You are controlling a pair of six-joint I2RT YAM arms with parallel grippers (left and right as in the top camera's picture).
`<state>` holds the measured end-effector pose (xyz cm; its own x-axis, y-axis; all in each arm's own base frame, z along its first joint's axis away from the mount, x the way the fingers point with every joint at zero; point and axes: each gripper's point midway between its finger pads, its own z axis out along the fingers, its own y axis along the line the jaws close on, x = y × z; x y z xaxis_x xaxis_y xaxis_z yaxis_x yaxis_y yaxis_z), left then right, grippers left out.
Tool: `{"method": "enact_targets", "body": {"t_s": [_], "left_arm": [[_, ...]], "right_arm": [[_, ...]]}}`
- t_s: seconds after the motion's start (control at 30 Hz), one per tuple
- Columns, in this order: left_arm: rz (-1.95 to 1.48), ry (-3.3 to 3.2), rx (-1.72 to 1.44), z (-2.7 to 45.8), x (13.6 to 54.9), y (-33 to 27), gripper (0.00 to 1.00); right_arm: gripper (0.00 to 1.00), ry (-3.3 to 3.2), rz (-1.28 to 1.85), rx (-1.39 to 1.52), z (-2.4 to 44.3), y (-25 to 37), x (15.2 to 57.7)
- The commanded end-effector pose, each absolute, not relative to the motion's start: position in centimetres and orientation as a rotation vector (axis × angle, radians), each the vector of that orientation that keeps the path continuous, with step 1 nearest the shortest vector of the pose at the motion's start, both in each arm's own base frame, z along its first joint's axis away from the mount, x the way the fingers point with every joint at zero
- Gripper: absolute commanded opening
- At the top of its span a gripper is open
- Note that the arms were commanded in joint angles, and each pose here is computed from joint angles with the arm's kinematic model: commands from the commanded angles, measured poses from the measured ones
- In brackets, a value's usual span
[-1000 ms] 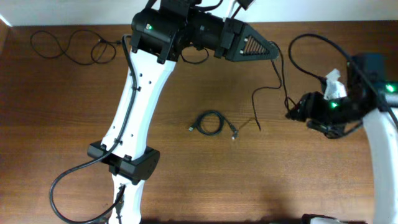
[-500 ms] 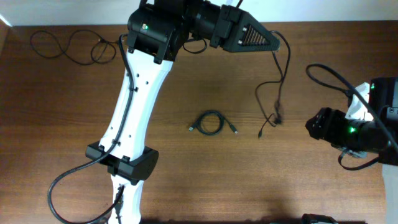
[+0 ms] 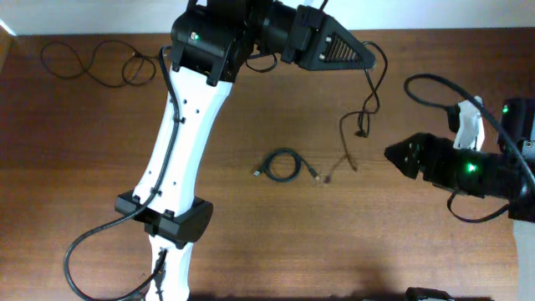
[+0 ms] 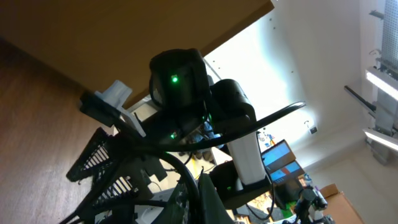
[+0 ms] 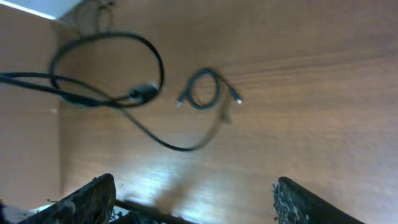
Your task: Untangle cables
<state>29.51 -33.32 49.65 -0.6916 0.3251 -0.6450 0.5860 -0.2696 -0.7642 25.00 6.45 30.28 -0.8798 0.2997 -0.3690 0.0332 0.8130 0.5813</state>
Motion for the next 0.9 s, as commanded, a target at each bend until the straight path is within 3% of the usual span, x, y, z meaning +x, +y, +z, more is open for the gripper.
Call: {"method": "enact_targets", "body": {"t_s": [0.0, 0.17, 0.4, 0.63, 0.87], "left_arm": [[-2.063, 1.705, 1.204, 51.7, 26.9, -33.1, 0.0], [-2.065, 1.705, 1.209, 51.7, 26.7, -33.3, 0.0], [-2.049, 1.716, 1.191, 51.6, 26.9, -33.6, 0.0], [-2.021, 1.738, 1.154, 51.4, 27.4, -34.0, 0.0], [-2.004, 1.814, 1.079, 50.7, 27.8, -34.8, 0.0]], "right_arm": [[0.83, 2.517, 0.862, 0.199, 30.8, 7.0, 25.6], [0.83, 2.547, 0.87, 0.174, 29.9, 7.1, 26.4], [0.77, 2.507, 0.784, -0.124, 30.0, 8.5, 27.0], [0.45, 2.394, 0.658, -0.24, 31.6, 7.9, 27.8], [0.56, 2.201, 0.673, -0.625, 33.3, 9.9, 27.1]]}}
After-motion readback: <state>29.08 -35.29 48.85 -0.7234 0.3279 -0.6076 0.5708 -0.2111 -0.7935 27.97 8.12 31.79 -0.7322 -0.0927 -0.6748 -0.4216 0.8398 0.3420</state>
